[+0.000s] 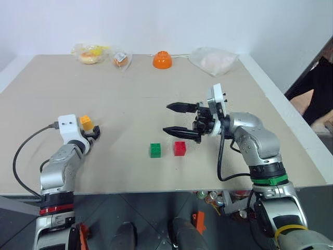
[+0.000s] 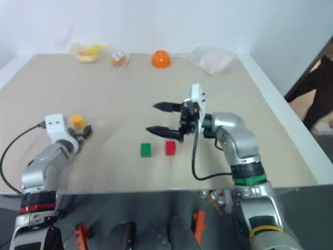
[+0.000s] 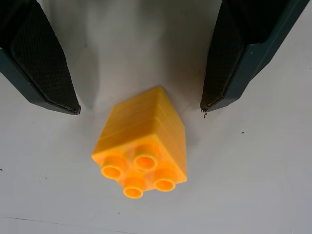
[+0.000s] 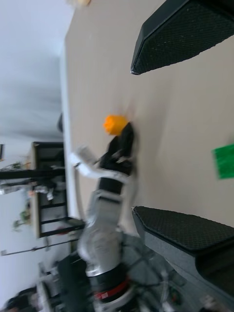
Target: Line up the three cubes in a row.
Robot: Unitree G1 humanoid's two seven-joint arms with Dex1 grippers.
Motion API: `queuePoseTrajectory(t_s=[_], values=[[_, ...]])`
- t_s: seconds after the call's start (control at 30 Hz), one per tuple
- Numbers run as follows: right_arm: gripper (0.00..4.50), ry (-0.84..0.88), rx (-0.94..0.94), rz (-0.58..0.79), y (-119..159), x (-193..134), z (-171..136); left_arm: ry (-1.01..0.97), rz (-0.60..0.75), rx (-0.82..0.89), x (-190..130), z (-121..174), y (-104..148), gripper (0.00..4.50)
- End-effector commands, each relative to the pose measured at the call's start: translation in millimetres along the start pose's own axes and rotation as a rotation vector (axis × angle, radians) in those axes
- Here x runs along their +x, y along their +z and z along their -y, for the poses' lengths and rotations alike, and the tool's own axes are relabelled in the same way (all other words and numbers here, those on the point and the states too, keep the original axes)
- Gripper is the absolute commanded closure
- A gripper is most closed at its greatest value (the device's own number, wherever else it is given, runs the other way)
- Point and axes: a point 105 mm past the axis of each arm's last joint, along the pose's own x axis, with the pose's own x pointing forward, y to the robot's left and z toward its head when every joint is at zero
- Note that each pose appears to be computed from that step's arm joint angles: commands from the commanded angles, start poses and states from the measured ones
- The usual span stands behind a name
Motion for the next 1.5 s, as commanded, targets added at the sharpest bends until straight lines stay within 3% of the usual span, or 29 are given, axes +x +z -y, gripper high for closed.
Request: queuePoseTrajectory(t_s=[0.03, 0.37, 0.83, 1.13, 1.33, 1.5], values=[[0.0, -0.009, -0.04, 0.067, 21.7, 1.3, 0.1, -0.012, 0.003, 0.005, 4.7, 8.1, 0.4, 0.44], [0.0, 0.011, -0.049, 0.033, 10.4, 6.9, -3.7, -0.037, 0.016, 0.042, 13.3, 26.6, 6.6, 0.44], [0.0, -0.011, -0.061, -0.017, -2.8, 3.5, 1.3, 0.052, 0.057, 0.074, 18.8, 18.4, 16.0, 0.44], [0.0, -0.027, -0.069, -0.041, -7.2, 0.8, 5.3, 0.077, 0.087, 0.075, 21.8, 16.4, 21.4, 3.19], [0.0, -0.023, -0.073, -0.06, -11.1, -0.6, 5.0, 0.002, 0.131, 0.135, 21.2, 19.5, 28.3, 3.18], [0.0, 0.007, -0.064, -0.086, -12.2, -7.9, -1.5, -0.413, 0.299, 0.244, -1.3, 43.8, 49.1, 3.18]])
